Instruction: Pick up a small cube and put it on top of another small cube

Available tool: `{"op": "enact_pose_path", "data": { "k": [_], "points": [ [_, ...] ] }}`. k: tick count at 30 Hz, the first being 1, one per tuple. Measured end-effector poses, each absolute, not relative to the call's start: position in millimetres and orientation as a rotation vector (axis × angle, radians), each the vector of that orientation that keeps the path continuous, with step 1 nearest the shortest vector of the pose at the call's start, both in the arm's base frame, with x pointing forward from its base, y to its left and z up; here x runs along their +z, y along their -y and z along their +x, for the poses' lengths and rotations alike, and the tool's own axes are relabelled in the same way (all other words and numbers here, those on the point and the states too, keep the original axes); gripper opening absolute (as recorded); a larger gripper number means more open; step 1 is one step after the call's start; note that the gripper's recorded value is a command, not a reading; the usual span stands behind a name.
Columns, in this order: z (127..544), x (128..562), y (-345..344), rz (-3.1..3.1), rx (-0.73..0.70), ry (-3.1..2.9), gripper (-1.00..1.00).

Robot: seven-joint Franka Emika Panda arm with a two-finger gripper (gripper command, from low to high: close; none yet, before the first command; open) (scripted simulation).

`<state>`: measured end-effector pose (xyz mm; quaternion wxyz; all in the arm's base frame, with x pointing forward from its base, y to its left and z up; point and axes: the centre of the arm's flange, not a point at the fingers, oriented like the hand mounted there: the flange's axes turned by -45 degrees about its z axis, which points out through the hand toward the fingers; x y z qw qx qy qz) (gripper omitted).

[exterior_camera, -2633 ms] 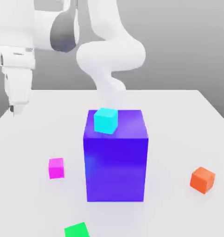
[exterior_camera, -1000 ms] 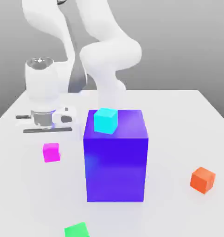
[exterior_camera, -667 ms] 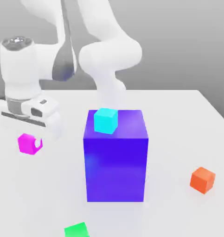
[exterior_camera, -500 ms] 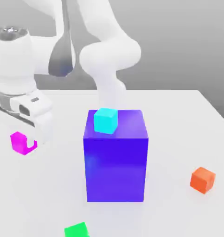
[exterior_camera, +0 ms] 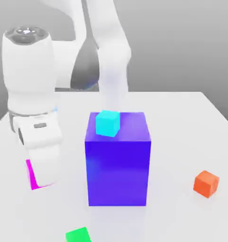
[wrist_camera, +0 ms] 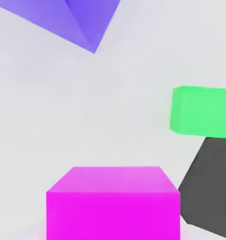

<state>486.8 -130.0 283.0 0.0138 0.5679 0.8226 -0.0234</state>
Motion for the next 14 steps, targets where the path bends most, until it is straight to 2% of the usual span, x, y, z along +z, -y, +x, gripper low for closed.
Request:
{"op": "enact_pose_path", "data": {
  "k": [4, 8, 9, 14],
  "points": [
    [513, 255, 93, 1.953, -0.017, -2.45, -1.0],
    [521, 205, 81, 2.008, -0.001, -2.415, -1.0],
    [521, 190, 81, 2.011, -0.001, -2.413, 1.0],
    [521, 190, 81, 2.011, -0.001, -2.413, 1.0]
  ]
}}
